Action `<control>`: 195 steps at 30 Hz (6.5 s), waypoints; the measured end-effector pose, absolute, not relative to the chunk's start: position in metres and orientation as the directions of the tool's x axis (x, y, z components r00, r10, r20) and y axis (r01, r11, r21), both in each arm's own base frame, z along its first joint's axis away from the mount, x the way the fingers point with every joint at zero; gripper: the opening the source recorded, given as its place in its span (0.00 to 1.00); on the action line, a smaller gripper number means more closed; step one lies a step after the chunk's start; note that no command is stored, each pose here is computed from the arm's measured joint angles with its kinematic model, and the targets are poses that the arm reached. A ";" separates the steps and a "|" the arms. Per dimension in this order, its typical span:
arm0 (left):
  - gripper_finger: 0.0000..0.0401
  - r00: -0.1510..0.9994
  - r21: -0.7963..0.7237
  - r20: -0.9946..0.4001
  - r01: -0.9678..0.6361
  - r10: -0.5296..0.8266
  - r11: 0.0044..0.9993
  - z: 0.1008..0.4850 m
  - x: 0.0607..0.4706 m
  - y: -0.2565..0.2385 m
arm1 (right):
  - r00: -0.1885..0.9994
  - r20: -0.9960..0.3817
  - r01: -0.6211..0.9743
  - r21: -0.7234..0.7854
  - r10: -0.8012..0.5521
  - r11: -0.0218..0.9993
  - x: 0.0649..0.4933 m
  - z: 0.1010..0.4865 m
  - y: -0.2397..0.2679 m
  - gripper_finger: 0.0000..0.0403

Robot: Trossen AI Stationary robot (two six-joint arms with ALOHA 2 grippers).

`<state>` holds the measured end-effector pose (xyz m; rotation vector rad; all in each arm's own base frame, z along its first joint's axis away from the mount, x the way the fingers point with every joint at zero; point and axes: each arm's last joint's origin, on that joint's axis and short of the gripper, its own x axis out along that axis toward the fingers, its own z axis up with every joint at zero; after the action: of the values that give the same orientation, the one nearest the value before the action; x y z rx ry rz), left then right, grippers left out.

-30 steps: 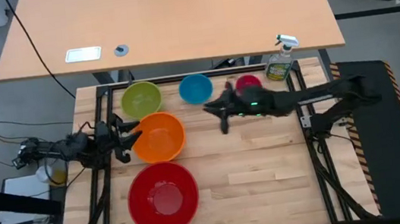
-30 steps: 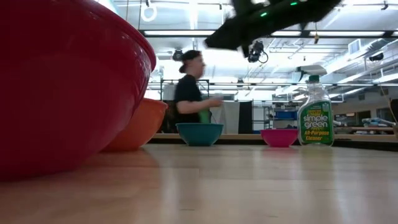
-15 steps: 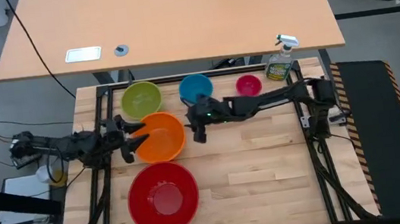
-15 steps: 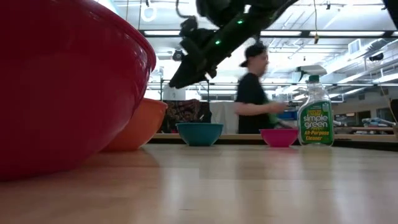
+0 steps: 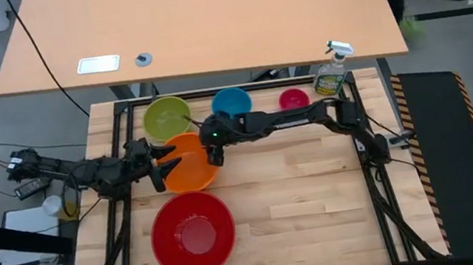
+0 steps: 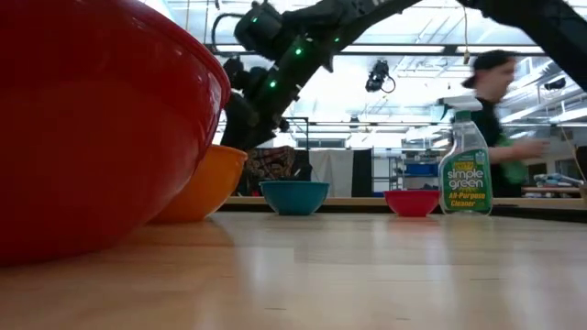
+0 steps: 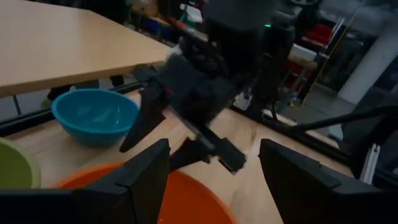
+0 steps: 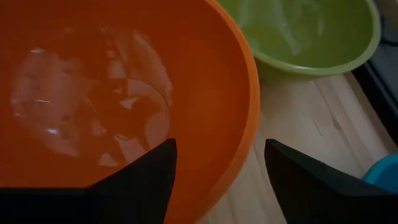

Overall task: Nest bowls inside each other by size order
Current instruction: Stack the orange bowl on top of the red bowl, then stack the green bowl on top of the orange bowl

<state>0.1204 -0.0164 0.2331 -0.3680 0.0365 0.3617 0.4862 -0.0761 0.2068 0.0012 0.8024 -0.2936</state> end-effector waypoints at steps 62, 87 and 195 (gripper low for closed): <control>0.63 0.953 -0.086 0.065 -0.292 0.297 0.953 0.269 0.118 -0.018 | 0.719 -0.692 0.103 0.199 0.065 0.975 0.426 0.328 -0.024 0.07; 0.63 0.983 -0.006 0.171 0.065 -0.063 0.998 0.305 0.099 -0.042 | 0.861 -0.500 0.013 0.198 0.089 0.980 0.506 0.236 0.075 0.07; 0.50 0.135 0.323 -0.866 -0.584 0.482 0.745 0.203 0.198 0.146 | 0.652 -0.740 0.098 -0.135 -0.166 0.986 0.463 0.265 -0.089 0.53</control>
<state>0.1976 0.1460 0.2027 -0.1004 1.2095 0.7738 0.4632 -0.0893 0.2653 -0.0859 0.8477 -0.1498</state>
